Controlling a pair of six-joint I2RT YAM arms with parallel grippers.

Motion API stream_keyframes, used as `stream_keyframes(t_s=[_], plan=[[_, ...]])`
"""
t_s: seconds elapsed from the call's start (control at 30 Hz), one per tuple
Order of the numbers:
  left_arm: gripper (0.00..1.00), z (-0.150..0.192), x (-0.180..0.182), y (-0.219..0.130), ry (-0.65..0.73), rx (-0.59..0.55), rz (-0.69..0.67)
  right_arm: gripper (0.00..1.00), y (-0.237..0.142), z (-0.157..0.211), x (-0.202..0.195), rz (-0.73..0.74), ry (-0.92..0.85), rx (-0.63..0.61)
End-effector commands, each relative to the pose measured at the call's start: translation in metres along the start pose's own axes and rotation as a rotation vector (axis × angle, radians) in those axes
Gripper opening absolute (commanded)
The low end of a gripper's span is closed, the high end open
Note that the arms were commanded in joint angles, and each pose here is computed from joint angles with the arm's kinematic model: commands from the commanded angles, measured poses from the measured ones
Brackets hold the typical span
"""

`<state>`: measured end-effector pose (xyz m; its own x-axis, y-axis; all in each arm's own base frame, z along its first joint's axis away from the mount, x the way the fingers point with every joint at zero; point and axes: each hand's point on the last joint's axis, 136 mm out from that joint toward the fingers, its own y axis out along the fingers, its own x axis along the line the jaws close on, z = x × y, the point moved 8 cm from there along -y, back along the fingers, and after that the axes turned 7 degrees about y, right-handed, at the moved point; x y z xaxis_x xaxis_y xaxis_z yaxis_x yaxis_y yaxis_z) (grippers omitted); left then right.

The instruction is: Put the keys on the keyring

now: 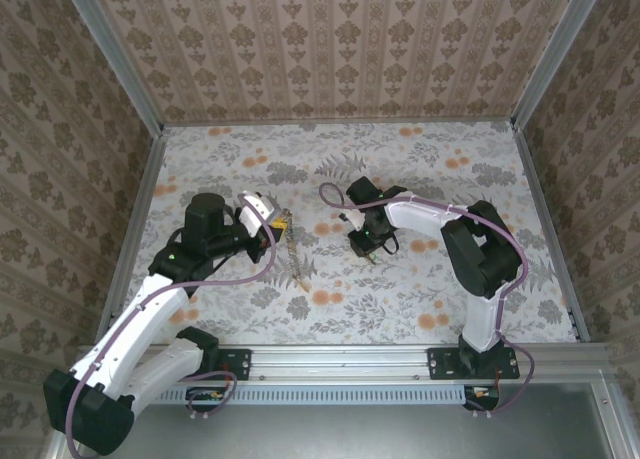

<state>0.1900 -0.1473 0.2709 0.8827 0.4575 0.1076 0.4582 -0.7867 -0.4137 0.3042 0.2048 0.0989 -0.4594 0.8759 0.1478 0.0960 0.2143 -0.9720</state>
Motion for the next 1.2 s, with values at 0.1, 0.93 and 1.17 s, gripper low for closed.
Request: stream_keyframes(t_s=[0.1,0.93,1.17], plan=[[0.00,-0.010,-0.001,-0.007,0.010,-0.055,-0.001,0.08,0.005,0.003,0.000,-0.022,0.023,0.011],[0.00,-0.016,-0.005,0.016,0.058,-0.066,0.062,0.00,-0.167,-0.002,0.110,-0.442,-0.327,-0.745],[0.00,-0.019,-0.008,0.019,0.058,-0.075,0.065,0.00,-0.172,-0.001,0.121,-0.497,-0.372,-0.743]])
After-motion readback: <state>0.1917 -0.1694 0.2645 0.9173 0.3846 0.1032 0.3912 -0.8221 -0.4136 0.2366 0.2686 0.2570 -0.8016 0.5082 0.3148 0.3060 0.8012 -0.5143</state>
